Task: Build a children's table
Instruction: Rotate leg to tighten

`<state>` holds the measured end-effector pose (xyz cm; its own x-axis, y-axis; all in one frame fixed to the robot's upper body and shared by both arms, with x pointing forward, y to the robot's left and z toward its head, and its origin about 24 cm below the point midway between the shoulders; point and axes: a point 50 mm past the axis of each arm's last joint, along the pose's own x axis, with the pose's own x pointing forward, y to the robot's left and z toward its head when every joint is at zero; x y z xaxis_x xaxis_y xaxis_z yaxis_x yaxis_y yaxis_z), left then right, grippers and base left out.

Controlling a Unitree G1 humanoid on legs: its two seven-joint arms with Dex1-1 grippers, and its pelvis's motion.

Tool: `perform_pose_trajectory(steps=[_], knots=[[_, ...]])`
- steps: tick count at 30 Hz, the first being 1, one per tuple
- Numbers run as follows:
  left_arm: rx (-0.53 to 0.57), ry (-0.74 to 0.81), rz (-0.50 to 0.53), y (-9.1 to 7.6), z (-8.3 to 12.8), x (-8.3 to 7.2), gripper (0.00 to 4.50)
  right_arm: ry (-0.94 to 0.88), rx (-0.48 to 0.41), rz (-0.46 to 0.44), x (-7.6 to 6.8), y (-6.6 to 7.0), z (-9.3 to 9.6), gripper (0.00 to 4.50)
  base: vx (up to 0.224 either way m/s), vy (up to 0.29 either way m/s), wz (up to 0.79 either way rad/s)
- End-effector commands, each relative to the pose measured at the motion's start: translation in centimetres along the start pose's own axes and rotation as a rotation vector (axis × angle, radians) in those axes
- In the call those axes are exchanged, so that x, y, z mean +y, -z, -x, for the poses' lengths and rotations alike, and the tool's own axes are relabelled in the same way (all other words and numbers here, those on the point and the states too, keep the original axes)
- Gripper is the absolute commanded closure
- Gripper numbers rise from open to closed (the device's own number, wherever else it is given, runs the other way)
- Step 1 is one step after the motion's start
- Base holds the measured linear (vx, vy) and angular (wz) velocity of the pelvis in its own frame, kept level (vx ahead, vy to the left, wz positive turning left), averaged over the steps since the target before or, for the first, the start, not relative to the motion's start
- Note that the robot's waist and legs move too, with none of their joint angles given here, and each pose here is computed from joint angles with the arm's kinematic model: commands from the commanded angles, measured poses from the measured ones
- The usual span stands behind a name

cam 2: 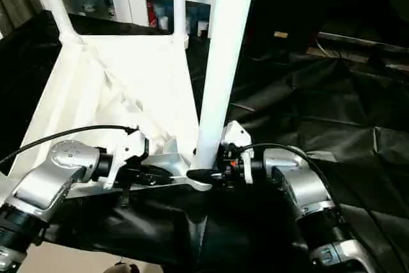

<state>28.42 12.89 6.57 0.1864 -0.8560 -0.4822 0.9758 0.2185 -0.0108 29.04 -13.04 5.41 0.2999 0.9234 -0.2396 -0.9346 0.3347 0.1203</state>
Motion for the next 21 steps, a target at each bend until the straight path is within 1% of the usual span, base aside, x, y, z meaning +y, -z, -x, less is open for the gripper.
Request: perform_pose_trajectory(steps=[1,2,4,6,7,8,10,11,14,15,16,17,19,20,21], knots=[[-0.022,-0.133,0.035,-0.3,-0.7,0.9,4.5,0.069,-0.006,-0.024,0.0,0.6,-0.9,1.89,0.0,0.0,0.0],[-0.032,-0.151,0.045,-0.4,-0.9,0.9,4.5,0.091,-0.012,-0.029,-0.1,0.7,-1.0,1.89,0.0,0.0,0.0],[-0.038,-0.213,0.066,-0.5,-1.8,1.1,4.5,0.212,-0.025,-0.073,-0.4,1.2,-1.6,1.89,0.0,0.0,0.0],[-0.04,-0.249,0.079,-0.6,-2.3,1.2,4.5,0.273,-0.03,-0.097,-0.5,1.5,-2.0,1.89,0.0,0.0,0.0],[-0.049,-0.323,0.105,-0.9,-3.2,1.6,4.5,0.381,-0.031,-0.151,-0.7,2.0,-2.7,1.89,0.0,0.0,0.0],[-0.058,-0.358,0.122,-1.2,-3.8,1.8,4.5,0.434,-0.026,-0.177,-0.8,2.2,-3.2,1.89,0.0,0.0,0.0],[-0.068,-0.395,0.137,-1.6,-4.5,1.9,4.5,0.488,-0.023,-0.202,-0.7,2.3,-3.9,1.89,0.0,0.0,0.0],[-0.07,-0.4,0.138,-1.6,-4.6,1.9,4.5,0.494,-0.023,-0.205,-0.7,2.3,-4.0,1.89,0.0,0.0,0.0],[-0.084,-0.395,0.123,-2.5,-5.8,1.6,4.5,0.457,-0.061,-0.217,0.2,1.6,-5.9,1.89,0.0,0.0,0.0],[-0.085,-0.39,0.119,-2.5,-6.0,1.6,4.5,0.447,-0.069,-0.218,0.3,1.4,-6.1,1.89,0.0,0.0,0.0],[-0.087,-0.375,0.111,-2.6,-6.0,1.4,4.5,0.423,-0.083,-0.225,0.4,1.2,-6.2,1.34,0.0,0.0,0.0],[-0.086,-0.36,0.107,-2.6,-6.0,1.3,4.5,0.399,-0.093,-0.223,0.5,1.0,-6.2,1.2,0.0,0.0,0.0],[-0.081,-0.337,0.097,-2.5,-5.8,1.1,4.5,0.36,-0.094,-0.214,0.7,0.8,-6.1,1.14,0.0,0.0,0.0],[-0.081,-0.337,0.097,-2.5,-5.8,1.1,4.5,0.36,-0.094,-0.214,0.7,0.8,-6.1,1.02,0.0,0.0,0.0],[-0.078,-0.321,0.088,-2.3,-5.7,1.0,4.5,0.333,-0.089,-0.195,0.7,0.7,-5.9,0.9,0.0,0.0,0.0]])
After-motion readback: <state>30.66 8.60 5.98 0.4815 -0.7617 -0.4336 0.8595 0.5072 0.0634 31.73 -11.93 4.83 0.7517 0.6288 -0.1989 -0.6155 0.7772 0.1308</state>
